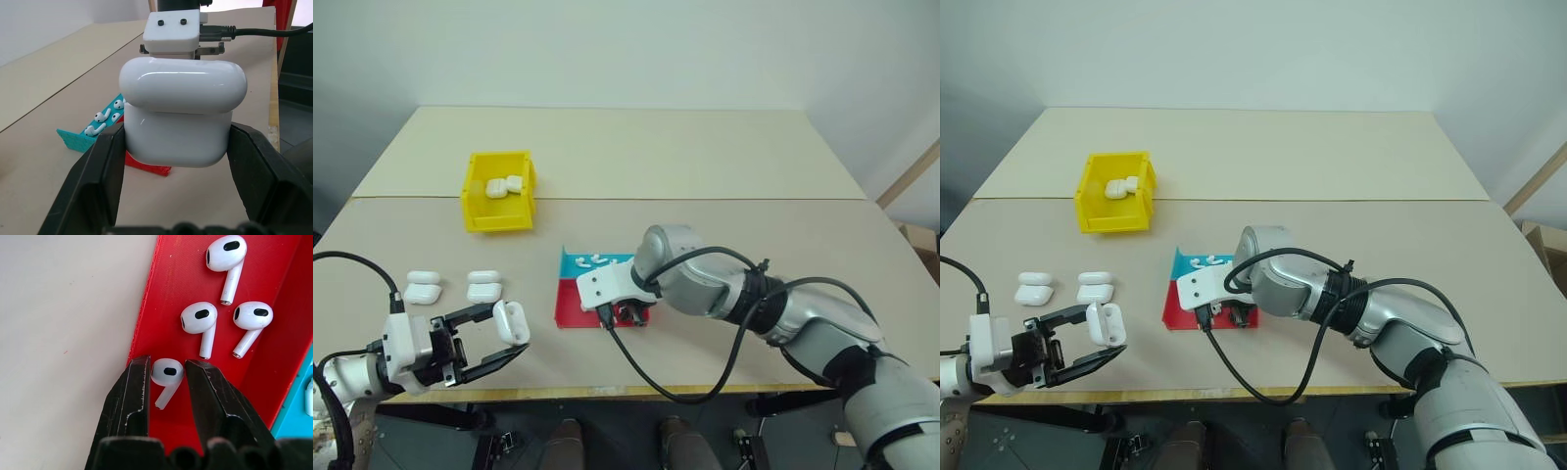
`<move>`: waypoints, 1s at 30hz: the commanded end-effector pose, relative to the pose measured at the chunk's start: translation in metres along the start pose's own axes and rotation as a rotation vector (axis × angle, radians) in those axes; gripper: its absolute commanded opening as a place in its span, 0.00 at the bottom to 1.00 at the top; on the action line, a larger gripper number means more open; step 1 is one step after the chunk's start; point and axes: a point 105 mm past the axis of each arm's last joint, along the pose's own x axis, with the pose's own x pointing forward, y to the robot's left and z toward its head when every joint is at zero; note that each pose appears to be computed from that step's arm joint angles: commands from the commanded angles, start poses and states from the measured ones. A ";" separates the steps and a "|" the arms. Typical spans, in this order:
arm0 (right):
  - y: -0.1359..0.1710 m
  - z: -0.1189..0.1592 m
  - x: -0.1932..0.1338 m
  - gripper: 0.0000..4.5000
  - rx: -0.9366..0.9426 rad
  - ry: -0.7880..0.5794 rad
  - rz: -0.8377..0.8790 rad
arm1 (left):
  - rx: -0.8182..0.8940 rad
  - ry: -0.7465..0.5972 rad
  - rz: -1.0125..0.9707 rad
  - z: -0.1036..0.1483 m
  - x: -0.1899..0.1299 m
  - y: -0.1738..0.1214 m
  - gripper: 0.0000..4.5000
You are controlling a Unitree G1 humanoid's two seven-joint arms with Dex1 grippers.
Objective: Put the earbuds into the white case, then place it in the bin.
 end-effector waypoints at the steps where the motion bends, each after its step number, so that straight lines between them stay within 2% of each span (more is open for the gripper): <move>1: -0.002 0.000 -0.002 0.33 -0.020 0.009 -0.021 | 0.039 -0.016 -0.001 0.006 -0.001 0.002 0.63; 13: -0.001 -0.003 -0.001 0.33 -0.034 0.023 -0.011 | 0.041 -0.011 0.009 0.004 -0.001 0.002 0.63; 16: 0.000 -0.002 -0.001 0.21 -0.041 0.019 -0.005 | 0.041 -0.009 0.010 0.003 -0.001 0.001 0.63; 23: -0.001 -0.001 -0.002 0.21 -0.044 0.011 -0.017 | 0.039 -0.007 0.011 0.003 -0.001 0.000 0.63; 28: -0.006 0.008 -0.016 0.21 -0.028 -0.042 -0.052 | 0.038 -0.039 0.015 0.009 0.001 0.003 0.63; 30: -0.009 0.011 -0.032 0.21 -0.006 -0.096 -0.090 | 0.034 -0.064 0.007 0.013 0.003 0.004 0.63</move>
